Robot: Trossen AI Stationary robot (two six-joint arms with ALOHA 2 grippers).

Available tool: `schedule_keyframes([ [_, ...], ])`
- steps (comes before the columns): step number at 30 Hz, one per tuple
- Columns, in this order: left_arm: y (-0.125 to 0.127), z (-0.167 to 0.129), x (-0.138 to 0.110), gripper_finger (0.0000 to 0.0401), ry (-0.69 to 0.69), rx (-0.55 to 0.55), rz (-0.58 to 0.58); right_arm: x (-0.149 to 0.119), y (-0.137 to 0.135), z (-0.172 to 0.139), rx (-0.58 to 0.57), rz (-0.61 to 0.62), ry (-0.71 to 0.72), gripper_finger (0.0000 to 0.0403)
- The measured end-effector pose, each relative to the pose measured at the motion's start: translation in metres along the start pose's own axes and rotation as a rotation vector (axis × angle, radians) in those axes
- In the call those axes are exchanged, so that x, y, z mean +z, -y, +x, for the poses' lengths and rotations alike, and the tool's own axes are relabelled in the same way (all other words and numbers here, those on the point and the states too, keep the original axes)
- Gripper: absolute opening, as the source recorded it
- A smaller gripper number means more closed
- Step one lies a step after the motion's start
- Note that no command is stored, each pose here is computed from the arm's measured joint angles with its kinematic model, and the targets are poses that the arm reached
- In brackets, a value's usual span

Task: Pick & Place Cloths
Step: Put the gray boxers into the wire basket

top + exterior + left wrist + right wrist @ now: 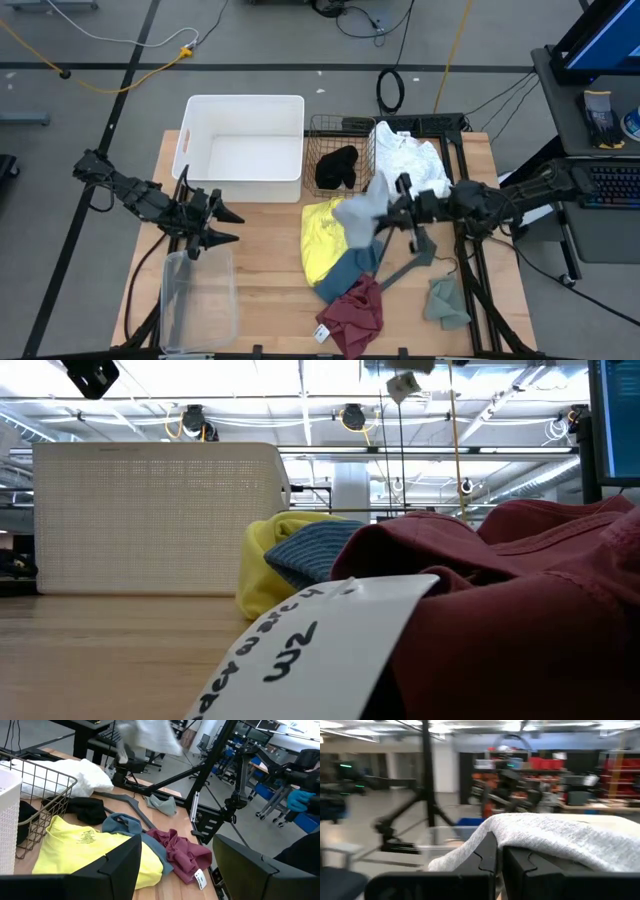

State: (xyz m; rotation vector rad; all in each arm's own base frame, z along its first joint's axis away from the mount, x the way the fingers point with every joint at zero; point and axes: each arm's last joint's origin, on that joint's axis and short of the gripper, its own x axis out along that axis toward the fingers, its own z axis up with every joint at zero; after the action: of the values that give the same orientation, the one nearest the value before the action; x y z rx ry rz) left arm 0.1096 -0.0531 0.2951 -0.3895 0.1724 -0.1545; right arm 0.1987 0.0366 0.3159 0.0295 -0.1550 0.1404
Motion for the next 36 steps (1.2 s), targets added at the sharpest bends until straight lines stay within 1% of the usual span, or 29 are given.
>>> schedule_keyframes([
  [2,0.0,0.0,0.0,0.025,0.0,0.0,0.006,-0.004,0.01,0.002,-0.037,-0.025,-0.028,0.0003],
  [6,0.0,0.0,0.0,0.025,0.0,0.0,0.006,-0.016,0.031,0.007,-0.073,-0.084,-0.113,0.0003],
  [11,0.0,0.0,0.0,0.025,0.0,0.0,0.006,-0.03,0.058,0.011,-0.18,-0.172,-0.214,0.0003],
  [15,0.0,0.0,0.0,0.025,0.0,0.001,0.005,-0.037,0.076,0.011,-0.246,-0.222,-0.26,0.0003],
  [18,0.0,0.0,0.0,0.025,0.0,0.001,0.005,-0.041,0.088,0.011,-0.291,-0.248,-0.291,0.0004],
  [22,0.0,0.0,0.0,0.025,0.0,0.001,0.005,-0.045,0.104,0.011,-0.346,-0.251,-0.335,0.0004],
  [26,0.0,0.0,0.0,0.025,0.0,0.001,0.003,-0.04,0.12,0.02,-0.349,-0.283,-0.413,0.0004],
  [30,0.0,0.0,0.0,0.025,0.0,0.001,0.006,-0.037,0.138,0.034,-0.357,-0.282,-0.54,0.0004],
  [36,0.0,0.002,-0.001,0.025,-0.008,0.005,0.008,-0.035,0.166,0.054,-0.36,-0.239,-0.681,0.0004],
])
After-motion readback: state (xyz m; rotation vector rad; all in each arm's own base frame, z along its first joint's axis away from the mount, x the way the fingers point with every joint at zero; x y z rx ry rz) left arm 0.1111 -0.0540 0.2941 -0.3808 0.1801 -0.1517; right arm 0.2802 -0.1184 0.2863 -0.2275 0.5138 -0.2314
